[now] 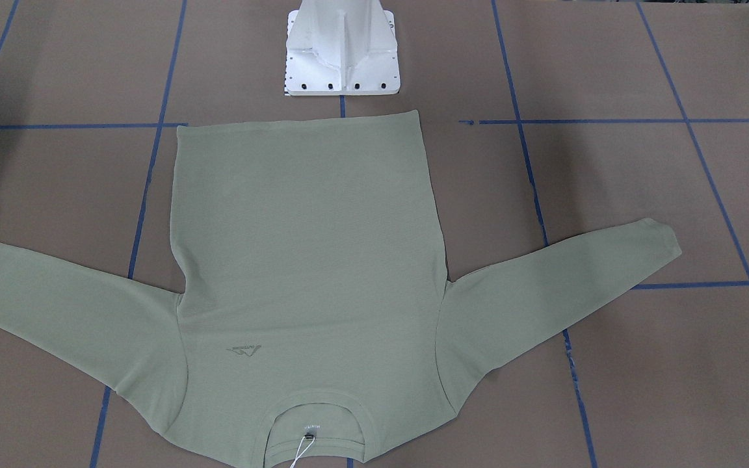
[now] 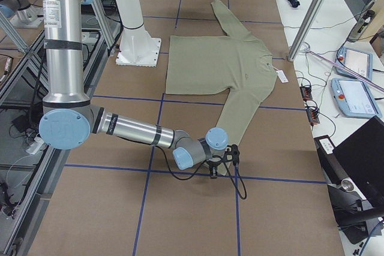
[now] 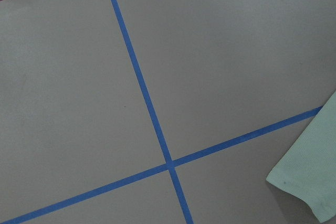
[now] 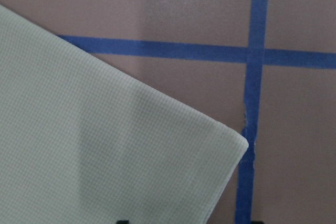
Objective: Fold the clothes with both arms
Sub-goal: 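Grasp the sleeve cuff nearest the right gripper with the right gripper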
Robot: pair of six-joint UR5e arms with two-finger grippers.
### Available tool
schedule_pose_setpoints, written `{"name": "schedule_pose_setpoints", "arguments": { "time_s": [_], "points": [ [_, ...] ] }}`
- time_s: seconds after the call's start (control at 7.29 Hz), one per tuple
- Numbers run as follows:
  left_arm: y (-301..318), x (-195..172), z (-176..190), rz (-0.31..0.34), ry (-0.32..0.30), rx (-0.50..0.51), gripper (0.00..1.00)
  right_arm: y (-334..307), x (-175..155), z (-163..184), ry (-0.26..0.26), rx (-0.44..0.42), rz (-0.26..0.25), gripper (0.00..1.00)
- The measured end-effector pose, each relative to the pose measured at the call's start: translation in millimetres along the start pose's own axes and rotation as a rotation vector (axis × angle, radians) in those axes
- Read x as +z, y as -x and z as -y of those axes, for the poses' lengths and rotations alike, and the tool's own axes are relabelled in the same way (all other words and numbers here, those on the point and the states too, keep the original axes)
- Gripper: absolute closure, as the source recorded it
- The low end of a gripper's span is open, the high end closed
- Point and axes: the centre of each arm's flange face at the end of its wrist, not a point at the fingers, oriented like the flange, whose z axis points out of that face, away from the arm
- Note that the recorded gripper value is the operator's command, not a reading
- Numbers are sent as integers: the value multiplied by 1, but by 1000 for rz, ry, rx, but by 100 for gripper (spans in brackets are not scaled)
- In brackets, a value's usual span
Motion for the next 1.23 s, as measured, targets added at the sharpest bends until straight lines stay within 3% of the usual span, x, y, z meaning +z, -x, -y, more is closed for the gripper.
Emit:
{"name": "schedule_pose_setpoints", "arguments": {
  "time_s": [0.14, 0.27, 0.82, 1.1, 1.23],
  "points": [
    [0, 0, 1, 0, -1, -1, 0, 1, 0, 0, 2, 0, 2, 93],
    [0, -1, 2, 0, -1, -1, 0, 2, 0, 1, 2, -1, 5, 99],
    [0, -1, 3, 0, -2, 1, 0, 32, -19, 20, -11, -37, 90, 100],
    [-1, -1, 3, 0, -2, -1, 0, 79, -53, 61, -34, -39, 188, 100],
    [-1, -1, 3, 0, -2, -2, 0, 120, -77, 98, -40, 1, 240, 100]
  ]
}}
